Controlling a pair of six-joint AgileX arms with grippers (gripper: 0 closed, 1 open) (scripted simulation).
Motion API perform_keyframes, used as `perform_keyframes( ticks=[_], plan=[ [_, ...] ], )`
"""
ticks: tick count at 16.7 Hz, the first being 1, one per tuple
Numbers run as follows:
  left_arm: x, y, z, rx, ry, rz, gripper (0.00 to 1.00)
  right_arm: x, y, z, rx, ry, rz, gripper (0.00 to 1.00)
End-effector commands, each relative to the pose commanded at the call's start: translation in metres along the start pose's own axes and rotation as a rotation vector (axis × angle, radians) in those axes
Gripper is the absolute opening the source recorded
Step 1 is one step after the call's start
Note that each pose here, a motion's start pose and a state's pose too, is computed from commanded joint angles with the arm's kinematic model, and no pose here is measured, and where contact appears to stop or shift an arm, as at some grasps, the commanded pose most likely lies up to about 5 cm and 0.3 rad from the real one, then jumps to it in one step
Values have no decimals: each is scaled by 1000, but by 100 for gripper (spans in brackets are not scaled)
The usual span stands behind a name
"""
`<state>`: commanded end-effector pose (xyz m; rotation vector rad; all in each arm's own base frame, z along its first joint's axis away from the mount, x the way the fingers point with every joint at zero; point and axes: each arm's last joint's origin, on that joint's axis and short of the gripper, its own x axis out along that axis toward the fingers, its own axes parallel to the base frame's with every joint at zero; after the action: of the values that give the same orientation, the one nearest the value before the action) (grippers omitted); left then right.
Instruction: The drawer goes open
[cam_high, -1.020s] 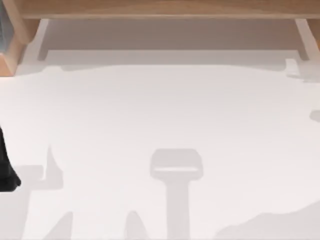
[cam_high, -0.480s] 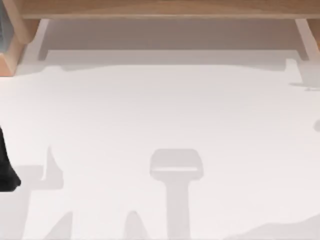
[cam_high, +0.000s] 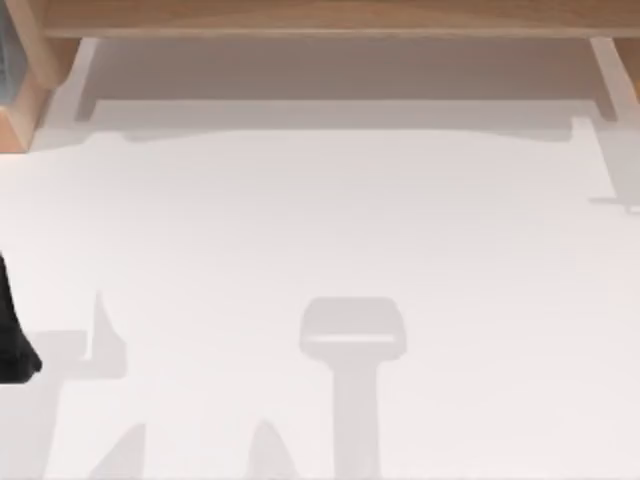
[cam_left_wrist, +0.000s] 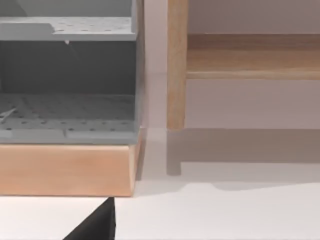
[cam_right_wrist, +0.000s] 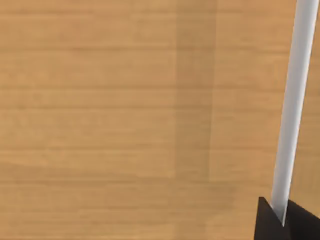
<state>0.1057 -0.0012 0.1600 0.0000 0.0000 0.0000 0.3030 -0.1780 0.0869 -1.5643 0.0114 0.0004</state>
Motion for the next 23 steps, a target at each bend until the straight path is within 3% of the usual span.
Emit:
perform_keyframes(
  ticks=[4, 12, 16, 23],
  plan=[
    [0, 0, 0, 0, 0, 0, 100, -2, 0, 1, -3, -7, -2, 0],
    [0, 0, 0, 0, 0, 0, 100, -60, 1, 2, 0, -5, 0, 0],
    [0, 0, 0, 0, 0, 0, 100, -61, 1, 2, 0, -5, 0, 0],
    [0, 0, 0, 0, 0, 0, 100, -61, 1, 2, 0, -5, 0, 53]
  ],
)
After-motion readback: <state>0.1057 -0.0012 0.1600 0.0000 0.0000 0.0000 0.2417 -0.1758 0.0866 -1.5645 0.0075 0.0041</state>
